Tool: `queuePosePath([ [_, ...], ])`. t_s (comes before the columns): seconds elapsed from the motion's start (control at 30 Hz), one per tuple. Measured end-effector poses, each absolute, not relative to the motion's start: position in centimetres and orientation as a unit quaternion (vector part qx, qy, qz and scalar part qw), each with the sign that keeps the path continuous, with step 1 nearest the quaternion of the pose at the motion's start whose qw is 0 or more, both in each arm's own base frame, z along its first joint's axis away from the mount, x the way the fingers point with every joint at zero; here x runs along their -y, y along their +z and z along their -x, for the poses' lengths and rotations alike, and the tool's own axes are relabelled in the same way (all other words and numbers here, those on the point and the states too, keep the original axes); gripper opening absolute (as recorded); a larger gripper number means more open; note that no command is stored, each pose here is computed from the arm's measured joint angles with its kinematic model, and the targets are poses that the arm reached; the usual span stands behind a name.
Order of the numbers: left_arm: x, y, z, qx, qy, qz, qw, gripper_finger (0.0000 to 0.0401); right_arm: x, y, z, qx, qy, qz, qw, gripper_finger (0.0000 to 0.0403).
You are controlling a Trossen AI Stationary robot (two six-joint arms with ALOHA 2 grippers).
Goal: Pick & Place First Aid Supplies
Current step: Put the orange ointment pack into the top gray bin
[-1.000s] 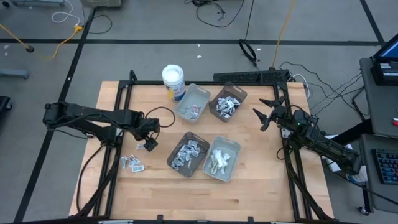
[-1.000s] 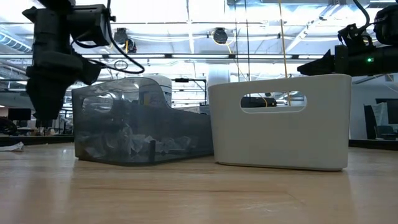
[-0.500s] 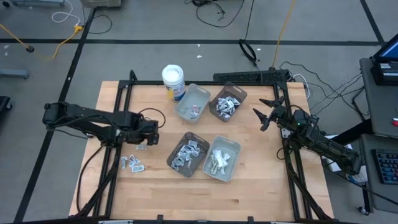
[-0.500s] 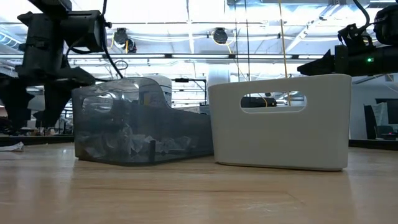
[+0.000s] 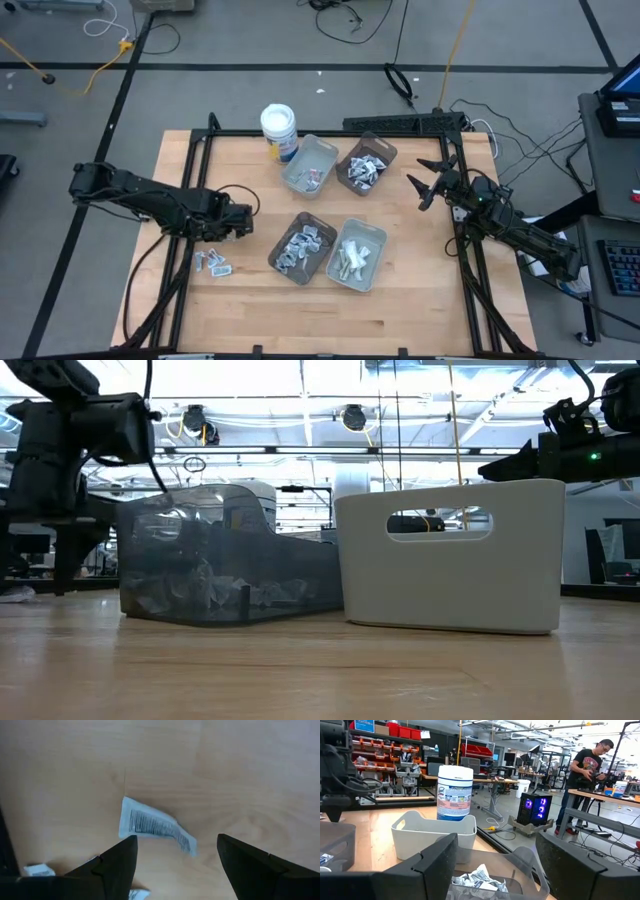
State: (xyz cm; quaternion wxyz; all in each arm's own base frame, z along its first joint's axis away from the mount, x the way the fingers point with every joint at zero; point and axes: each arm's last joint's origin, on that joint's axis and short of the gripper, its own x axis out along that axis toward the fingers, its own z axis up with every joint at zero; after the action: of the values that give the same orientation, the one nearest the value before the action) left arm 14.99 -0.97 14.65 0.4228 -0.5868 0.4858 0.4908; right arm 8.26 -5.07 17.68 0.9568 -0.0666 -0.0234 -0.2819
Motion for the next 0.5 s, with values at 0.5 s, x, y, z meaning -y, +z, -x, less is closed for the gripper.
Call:
queuePosePath([
  [0.5,0.90,13.88,-14.68,-0.492,0.506,0.569,0.421,0.0149,5.07,17.68,-8.26,0.023,-0.282,0.067,0.957,0.0263],
])
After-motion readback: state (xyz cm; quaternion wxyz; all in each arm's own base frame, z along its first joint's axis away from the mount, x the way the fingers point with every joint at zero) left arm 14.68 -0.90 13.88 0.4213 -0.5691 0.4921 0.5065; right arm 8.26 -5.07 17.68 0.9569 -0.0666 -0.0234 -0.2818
